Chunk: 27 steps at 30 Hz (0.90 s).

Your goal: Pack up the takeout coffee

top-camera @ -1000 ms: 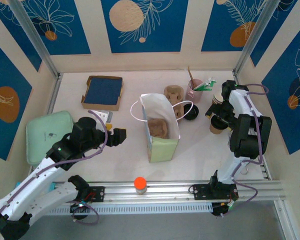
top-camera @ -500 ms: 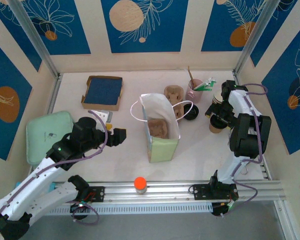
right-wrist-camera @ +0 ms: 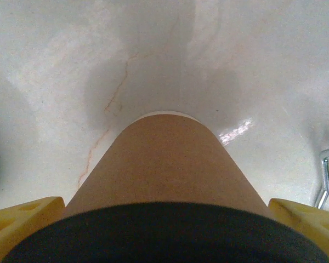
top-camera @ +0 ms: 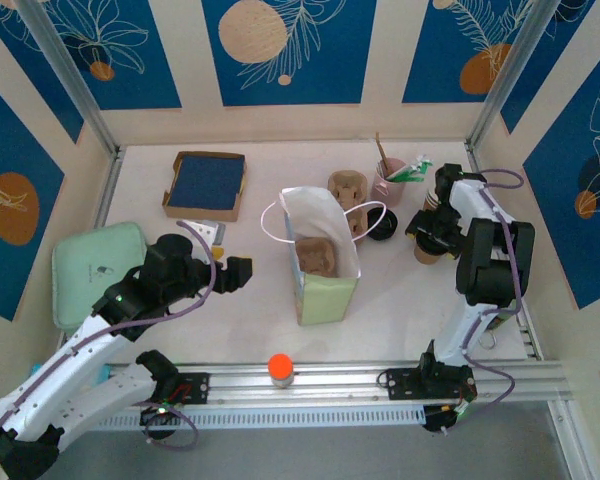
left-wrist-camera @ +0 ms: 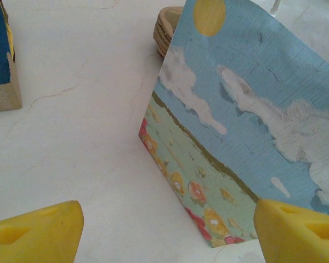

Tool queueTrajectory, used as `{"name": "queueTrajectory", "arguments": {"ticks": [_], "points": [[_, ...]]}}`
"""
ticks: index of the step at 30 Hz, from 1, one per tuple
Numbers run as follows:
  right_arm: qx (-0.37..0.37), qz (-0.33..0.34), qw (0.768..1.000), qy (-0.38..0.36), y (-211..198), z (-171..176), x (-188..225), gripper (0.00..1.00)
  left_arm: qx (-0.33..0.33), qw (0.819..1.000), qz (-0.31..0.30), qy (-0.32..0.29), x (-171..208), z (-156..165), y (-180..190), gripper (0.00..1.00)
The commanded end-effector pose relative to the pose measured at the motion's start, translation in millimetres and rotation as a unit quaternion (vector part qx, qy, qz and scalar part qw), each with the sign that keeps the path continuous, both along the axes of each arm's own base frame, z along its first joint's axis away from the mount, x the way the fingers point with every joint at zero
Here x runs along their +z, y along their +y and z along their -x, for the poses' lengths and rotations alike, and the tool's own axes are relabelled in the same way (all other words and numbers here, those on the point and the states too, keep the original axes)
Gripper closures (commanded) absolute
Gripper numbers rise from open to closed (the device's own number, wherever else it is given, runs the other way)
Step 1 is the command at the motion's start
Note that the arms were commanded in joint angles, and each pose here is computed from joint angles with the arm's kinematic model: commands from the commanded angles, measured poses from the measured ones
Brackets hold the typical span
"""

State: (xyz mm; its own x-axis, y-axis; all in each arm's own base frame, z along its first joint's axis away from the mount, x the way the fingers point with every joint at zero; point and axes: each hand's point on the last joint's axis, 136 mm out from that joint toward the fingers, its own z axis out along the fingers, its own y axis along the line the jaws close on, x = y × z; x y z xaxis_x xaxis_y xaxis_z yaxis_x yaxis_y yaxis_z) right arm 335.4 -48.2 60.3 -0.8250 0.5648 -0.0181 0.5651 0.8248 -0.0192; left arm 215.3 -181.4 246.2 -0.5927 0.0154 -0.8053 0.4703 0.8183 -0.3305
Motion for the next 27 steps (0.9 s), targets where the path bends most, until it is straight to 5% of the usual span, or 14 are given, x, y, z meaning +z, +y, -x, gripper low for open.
{"name": "queueTrajectory", "arguments": {"ticks": [1, 27], "points": [[0.008, -0.004, 1.0, 0.014, 4, 3, -9, 0.06, 0.003, 1.0, -0.006, -0.005, 0, 0, 4, 0.19], [0.027, -0.004, 0.999, 0.034, 16, 0, -30, 0.06, 0.003, 1.0, -0.004, -0.009, 2, 3, 6, 0.19]]}}
